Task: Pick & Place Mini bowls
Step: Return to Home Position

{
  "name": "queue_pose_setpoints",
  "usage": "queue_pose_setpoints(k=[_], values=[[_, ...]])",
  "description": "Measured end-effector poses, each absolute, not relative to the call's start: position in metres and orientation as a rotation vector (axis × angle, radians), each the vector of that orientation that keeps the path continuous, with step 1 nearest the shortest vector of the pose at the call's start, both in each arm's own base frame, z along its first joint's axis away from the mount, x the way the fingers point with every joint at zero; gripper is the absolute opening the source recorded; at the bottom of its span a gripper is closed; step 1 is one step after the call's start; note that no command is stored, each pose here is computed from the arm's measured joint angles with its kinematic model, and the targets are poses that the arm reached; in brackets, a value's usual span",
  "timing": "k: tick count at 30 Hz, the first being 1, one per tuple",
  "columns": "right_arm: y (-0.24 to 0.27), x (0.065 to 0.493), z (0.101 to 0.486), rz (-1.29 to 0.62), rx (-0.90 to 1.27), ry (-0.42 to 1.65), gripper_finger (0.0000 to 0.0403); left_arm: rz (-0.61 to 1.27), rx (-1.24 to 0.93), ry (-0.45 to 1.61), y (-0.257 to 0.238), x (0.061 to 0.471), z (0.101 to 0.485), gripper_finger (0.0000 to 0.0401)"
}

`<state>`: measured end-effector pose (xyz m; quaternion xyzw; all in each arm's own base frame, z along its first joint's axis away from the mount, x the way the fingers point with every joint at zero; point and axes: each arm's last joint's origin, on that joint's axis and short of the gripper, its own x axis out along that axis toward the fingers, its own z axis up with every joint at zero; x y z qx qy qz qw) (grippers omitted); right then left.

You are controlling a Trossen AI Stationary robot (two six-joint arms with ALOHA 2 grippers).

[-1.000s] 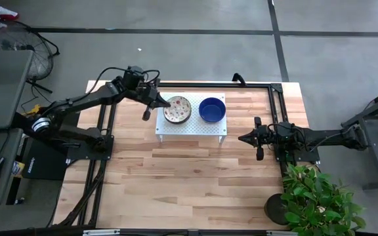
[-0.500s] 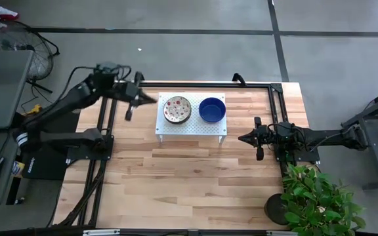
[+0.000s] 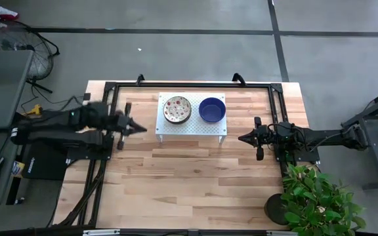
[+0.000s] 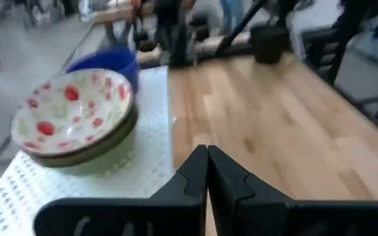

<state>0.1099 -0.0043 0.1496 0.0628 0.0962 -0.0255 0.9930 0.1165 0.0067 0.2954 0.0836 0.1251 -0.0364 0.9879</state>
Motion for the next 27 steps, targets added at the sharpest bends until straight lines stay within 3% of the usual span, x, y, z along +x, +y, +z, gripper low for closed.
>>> queue_pose_setpoints(k=[3, 14, 19, 27], values=[[-0.004, 0.110, 0.149, -0.051, 0.126, 0.193, 0.0000, -0.055, 0.153, 0.143, 0.001, 0.111, 0.281, 0.0000], [-0.004, 0.110, 0.150, -0.051, 0.126, 0.192, 0.0000, 0.010, 0.159, 0.062, -0.002, 0.096, 0.226, 0.0000], [-0.004, 0.110, 0.150, -0.050, 0.126, 0.192, 0.0000, 0.028, 0.153, -0.056, -0.001, 0.084, 0.216, 0.0000], [-0.004, 0.110, 0.150, -0.050, 0.126, 0.193, 0.0000, 0.013, 0.158, -0.040, -0.002, 0.087, 0.202, 0.0000]])
